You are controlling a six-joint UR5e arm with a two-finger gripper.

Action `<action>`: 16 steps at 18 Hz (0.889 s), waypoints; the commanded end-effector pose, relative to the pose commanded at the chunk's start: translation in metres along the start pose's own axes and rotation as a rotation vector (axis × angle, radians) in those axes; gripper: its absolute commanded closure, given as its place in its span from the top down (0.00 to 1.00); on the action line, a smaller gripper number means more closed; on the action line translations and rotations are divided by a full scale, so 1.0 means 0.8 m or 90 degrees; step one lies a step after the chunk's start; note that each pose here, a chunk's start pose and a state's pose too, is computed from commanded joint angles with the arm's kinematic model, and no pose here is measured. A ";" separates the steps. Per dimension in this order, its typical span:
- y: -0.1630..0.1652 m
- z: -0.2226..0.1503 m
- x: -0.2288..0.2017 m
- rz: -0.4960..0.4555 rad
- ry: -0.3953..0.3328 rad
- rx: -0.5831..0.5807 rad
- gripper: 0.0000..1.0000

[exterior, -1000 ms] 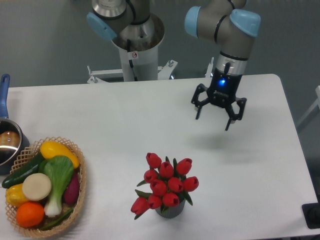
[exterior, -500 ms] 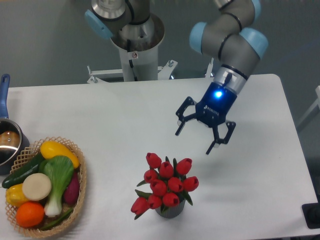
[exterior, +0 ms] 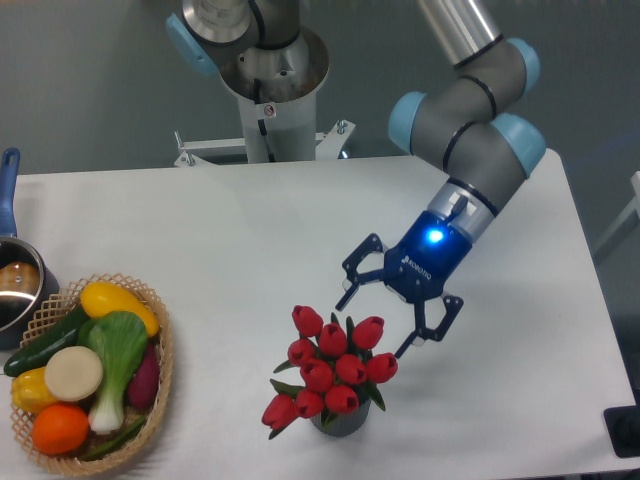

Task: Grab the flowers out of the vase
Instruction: 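Move the open gripper toward the red tulips in the dark vase, then lower the open gripper around the tulip stems above the vase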

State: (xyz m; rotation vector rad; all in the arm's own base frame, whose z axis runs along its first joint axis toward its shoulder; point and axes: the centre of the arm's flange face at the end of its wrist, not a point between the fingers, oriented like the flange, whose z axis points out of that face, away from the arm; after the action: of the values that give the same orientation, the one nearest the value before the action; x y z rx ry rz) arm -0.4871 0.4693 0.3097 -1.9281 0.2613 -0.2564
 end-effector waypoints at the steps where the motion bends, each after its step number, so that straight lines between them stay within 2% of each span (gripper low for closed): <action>1: -0.004 0.005 -0.001 -0.003 0.003 0.000 1.00; 9: -0.009 0.028 0.005 -0.002 0.020 -0.001 1.00; 10: -0.011 0.030 0.006 0.000 0.022 -0.001 0.97; 13: -0.009 0.029 0.006 0.002 0.020 -0.005 0.25; 14: -0.009 0.029 0.006 0.003 0.019 -0.006 0.06; 15: -0.009 0.028 0.004 0.005 0.015 -0.016 0.00; 16: -0.010 0.026 0.003 0.009 0.008 -0.030 0.00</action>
State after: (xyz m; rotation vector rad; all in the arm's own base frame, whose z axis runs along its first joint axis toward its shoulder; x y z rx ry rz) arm -0.4781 0.4902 0.3101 -1.9712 0.2920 -0.2549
